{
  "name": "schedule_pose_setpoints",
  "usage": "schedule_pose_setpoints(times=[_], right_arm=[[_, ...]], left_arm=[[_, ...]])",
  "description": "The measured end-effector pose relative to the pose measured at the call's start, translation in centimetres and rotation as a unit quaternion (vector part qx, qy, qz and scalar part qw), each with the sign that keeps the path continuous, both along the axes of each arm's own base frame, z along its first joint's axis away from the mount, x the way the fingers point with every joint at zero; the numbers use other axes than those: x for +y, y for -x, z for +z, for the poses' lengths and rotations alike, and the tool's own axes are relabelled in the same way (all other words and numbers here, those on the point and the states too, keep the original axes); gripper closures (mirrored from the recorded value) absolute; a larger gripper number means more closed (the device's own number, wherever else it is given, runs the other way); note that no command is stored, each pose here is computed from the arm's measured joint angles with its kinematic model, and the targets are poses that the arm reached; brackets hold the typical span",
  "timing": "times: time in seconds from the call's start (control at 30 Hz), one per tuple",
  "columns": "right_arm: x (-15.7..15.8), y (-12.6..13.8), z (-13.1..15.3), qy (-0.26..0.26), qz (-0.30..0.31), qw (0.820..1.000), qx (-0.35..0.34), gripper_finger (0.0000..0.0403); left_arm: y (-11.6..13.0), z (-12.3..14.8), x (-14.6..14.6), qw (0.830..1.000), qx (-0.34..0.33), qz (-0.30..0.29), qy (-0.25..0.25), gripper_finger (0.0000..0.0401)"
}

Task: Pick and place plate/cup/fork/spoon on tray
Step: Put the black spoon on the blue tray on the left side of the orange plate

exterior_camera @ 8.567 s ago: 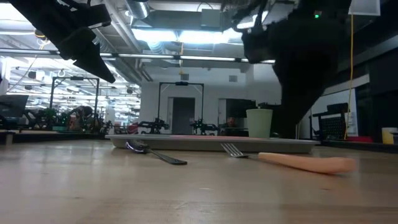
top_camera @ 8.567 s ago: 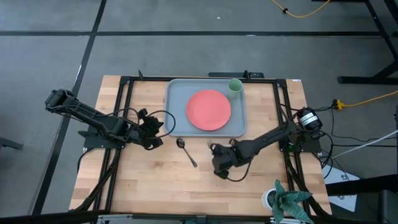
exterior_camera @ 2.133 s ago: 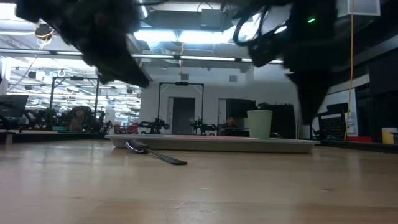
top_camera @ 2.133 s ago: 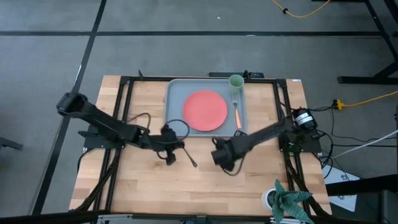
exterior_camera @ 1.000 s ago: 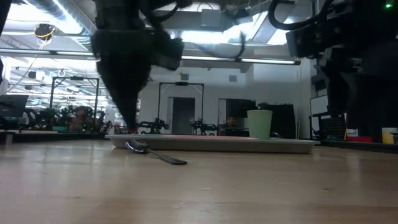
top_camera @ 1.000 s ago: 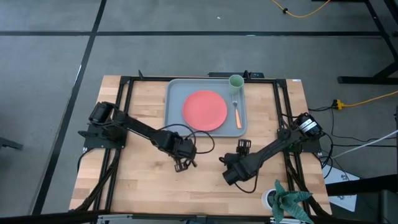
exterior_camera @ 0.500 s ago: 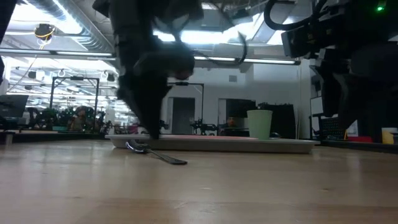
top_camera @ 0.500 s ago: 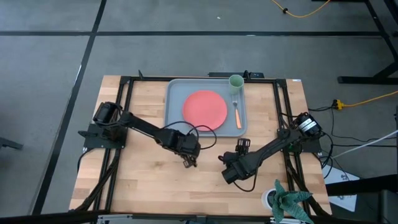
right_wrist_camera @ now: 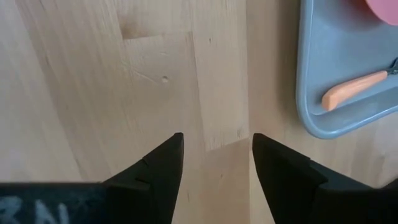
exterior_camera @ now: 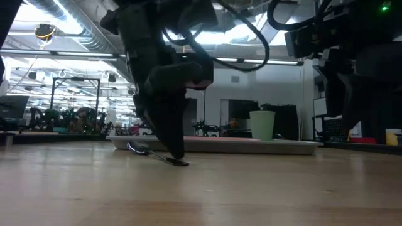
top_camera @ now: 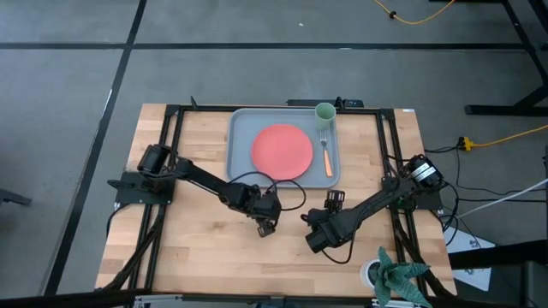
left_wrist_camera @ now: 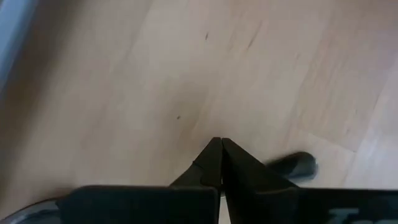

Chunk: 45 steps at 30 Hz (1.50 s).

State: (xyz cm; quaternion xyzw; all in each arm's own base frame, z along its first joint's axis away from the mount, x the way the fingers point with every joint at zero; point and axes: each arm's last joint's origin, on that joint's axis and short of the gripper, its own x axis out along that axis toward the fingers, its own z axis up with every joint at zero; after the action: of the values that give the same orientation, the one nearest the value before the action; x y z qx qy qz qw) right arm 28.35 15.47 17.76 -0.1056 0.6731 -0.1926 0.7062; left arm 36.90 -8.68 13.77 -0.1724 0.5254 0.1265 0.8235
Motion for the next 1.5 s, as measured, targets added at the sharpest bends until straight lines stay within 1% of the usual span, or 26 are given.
schedule_pose_setpoints(times=[0.17, 0.23, 0.43, 0.5, 0.6, 0.77, 0.87, 0.93, 1.1, 1.17, 1.27, 1.3, 1.37, 1.43, 1.47, 1.5], right_arm=[[0.0, 0.0, 0.0, 0.002, 0.001, 1.0, -0.001, 0.0207], [0.0, 0.0, 0.0, 0.008, 0.003, 1.0, -0.005, 0.0207], [0.0, 0.0, 0.0, 0.01, 0.003, 1.0, -0.006, 0.0207], [0.0, 0.0, 0.0, 0.011, 0.003, 1.0, -0.006, 0.0207], [0.0, 0.0, 0.0, 0.013, 0.004, 1.0, -0.008, 0.0207], [0.0, -0.1, 0.0, 0.014, 0.004, 1.0, -0.012, 0.0207], [0.0, -0.1, 0.0, 0.018, 0.005, 1.0, -0.016, 0.0207], [0.0, -0.2, 0.0, 0.018, 0.006, 1.0, -0.017, 0.0207], [0.0, -0.2, 0.0, 0.017, 0.005, 1.0, -0.02, 0.0207], [-0.1, -0.1, -0.1, 0.019, 0.005, 1.0, -0.016, 0.0207], [-0.1, 0.0, -0.3, 0.019, 0.004, 1.0, -0.018, 0.0207], [-0.1, 0.0, -0.4, 0.02, 0.004, 1.0, -0.016, 0.0207], [-0.1, 0.0, -0.4, 0.02, 0.006, 1.0, -0.018, 0.0207], [-0.2, 0.0, -0.4, 0.023, 0.006, 1.0, -0.018, 0.0207], [-0.2, 0.0, -0.4, 0.024, 0.007, 1.0, -0.019, 0.0207], [-0.2, 0.0, -0.4, 0.024, 0.007, 1.0, -0.019, 0.0207]], left_arm=[[0.8, -0.2, -0.2, 0.999, 0.046, -0.004, 0.011, 0.0401], [1.6, 0.2, -0.1, 0.997, 0.079, -0.006, 0.018, 0.0401], [3.3, 1.3, -0.3, 0.992, 0.126, -0.011, 0.028, 0.0401], [4.0, 1.8, -0.4, 0.988, 0.154, -0.006, 0.03, 0.0401], [5.0, 1.5, -0.7, 0.98, 0.197, -0.001, 0.017, 0.0401], [5.6, 1.8, -1.2, 0.977, 0.212, 0.005, 0.007, 0.0401], [6.4, 2.6, -1.0, 0.974, 0.226, 0.01, -0.023, 0.0401], [7.2, 3.5, -0.6, 0.969, 0.244, 0.016, -0.042, 0.0401], [9.6, 5.6, 0.1, 0.948, 0.315, 0.018, -0.036, 0.0401], [10.2, 5.6, -0.1, 0.943, 0.329, 0.013, -0.036, 0.0401], [10.8, 4.8, -0.4, 0.937, 0.349, 0.004, -0.015, 0.0401], [10.9, 4.5, -0.4, 0.935, 0.355, 0.003, -0.017, 0.0401], [11.5, 3.9, -0.4, 0.928, 0.368, -0.015, -0.046, 0.0401], [11.9, 4.2, -0.4, 0.919, 0.377, -0.068, -0.092, 0.0401], [12.1, 4.3, -0.5, 0.909, 0.384, -0.109, -0.119, 0.0401], [12.4, 4.4, -0.6, 0.894, 0.395, -0.152, -0.147, 0.0401]])
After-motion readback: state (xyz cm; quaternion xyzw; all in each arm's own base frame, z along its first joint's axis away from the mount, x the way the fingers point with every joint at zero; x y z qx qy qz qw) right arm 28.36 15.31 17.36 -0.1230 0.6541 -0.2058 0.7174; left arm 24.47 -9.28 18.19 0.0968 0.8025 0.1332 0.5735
